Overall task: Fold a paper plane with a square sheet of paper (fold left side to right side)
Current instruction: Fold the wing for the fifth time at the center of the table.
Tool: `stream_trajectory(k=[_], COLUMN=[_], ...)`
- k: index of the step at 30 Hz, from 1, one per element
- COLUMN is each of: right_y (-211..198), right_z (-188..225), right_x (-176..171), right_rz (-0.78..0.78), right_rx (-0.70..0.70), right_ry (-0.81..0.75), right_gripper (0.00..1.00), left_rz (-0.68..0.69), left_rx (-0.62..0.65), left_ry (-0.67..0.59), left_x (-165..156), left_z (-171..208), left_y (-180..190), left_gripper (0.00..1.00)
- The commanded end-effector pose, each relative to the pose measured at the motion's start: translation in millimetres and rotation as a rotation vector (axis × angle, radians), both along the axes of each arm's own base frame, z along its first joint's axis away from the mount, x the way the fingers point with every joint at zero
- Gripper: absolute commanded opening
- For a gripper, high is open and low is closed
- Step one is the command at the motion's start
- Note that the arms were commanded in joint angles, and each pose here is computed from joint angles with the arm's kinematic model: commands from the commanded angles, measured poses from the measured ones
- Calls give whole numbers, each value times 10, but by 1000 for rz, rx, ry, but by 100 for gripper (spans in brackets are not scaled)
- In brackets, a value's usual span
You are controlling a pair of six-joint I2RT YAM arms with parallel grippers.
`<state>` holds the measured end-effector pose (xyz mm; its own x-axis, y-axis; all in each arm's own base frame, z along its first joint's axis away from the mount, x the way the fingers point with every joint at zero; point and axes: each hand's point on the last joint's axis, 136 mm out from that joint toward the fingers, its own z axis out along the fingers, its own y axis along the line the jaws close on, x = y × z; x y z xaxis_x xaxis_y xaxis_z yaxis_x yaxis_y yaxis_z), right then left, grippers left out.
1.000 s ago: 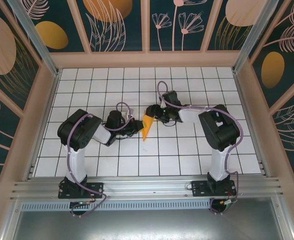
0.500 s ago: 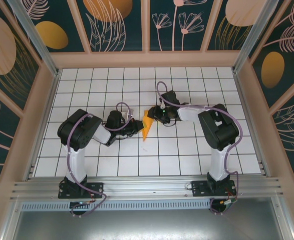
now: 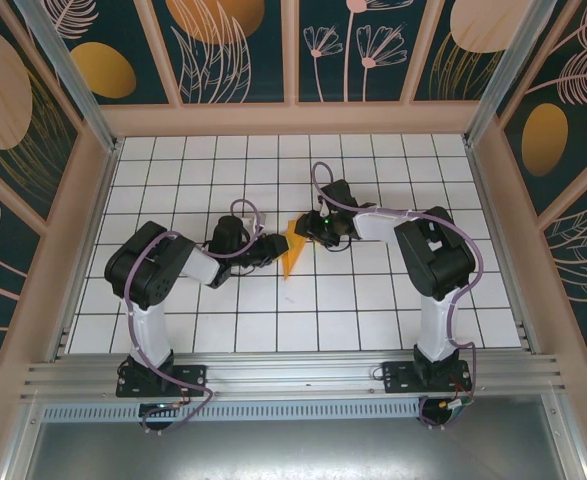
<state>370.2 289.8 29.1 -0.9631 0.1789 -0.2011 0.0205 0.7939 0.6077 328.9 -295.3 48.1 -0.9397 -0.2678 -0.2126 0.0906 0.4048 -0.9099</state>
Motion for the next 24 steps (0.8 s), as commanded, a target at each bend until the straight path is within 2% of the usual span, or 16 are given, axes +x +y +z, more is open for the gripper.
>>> stream_trajectory(k=[1,6,10,17,24], right_y=[-15,11,5,-45,47], right_z=[-198,-10,219,491,494], right_x=[-45,16,81,164,241], right_rz=[2,6,7,-30,-18], right_rx=[-40,14,62,138,169], right_ry=[33,-38,-110,-189,-186], right_gripper=[50,51,54,71,73], left_rz=[2,11,2,-27,-44], left_rx=[11,48,51,37,27], left_ry=[-40,-28,-43,-41,-25], left_x=[92,110,124,133,138], left_z=[78,-30,-13,-13,-46], left_y=[-7,20,6,-47,-85], left_gripper=[29,11,3,1,1])
